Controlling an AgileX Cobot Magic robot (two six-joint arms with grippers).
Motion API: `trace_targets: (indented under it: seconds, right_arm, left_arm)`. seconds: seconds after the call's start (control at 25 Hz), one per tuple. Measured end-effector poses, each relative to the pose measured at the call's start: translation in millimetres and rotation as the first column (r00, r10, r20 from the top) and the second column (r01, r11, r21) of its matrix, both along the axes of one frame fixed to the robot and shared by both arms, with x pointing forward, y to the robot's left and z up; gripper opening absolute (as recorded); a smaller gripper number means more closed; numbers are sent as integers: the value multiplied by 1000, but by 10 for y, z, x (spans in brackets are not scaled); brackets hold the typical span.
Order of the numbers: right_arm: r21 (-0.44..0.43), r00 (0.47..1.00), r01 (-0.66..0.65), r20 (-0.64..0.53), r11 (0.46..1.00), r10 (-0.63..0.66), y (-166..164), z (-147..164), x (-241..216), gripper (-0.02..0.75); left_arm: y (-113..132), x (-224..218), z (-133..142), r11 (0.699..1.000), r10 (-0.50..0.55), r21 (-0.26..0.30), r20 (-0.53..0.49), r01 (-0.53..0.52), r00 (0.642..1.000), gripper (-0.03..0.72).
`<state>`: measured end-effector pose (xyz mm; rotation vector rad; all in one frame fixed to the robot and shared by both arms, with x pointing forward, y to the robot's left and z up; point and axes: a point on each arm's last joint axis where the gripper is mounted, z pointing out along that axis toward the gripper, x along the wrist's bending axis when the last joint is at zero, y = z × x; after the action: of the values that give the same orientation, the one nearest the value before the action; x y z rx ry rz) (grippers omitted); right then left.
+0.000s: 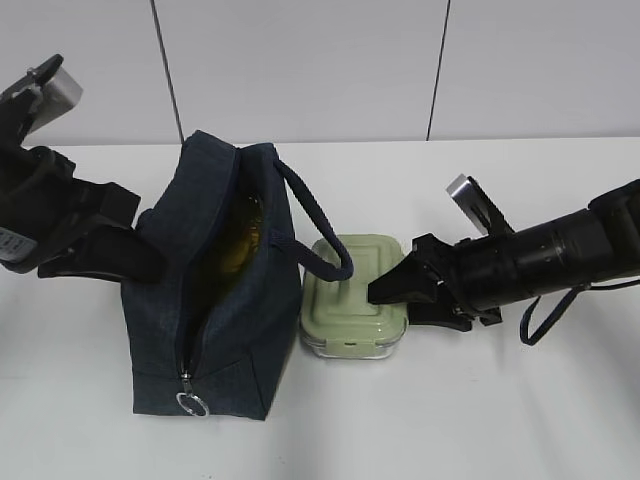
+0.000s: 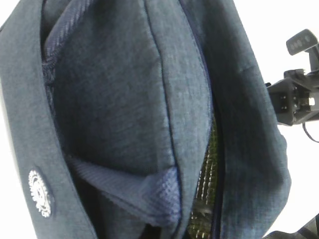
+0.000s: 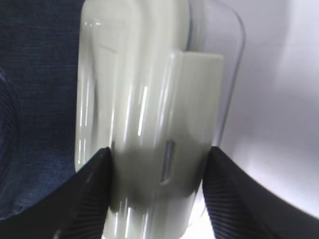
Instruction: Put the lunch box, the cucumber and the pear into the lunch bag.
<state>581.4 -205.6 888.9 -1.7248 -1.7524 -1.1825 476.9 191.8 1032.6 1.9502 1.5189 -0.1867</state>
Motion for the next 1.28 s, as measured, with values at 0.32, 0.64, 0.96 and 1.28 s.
trace_targets:
  seconds: [0.32,0.64,0.96,1.28]
  right_arm:
    - [3,1000,-8,11,1000,8,4,5,-1,389]
    - [4,1000,-20,21,1000,20,7,8,-3,379]
    - [11,999,-17,43,1000,16,-30,37,10,368]
    - [-8,998,2,66,1000,-1,-96,78,30,363]
  left_arm:
    - [1,0,-1,1000,-1,2,1,1,1000,2]
    - [1,0,-1,1000,-1,2,1,1,1000,2]
    - [1,-1,-1,1000,-1,2,0,1,1000,2]
    - [1,-2,-1,1000,-2,2,-1,2,1000,2]
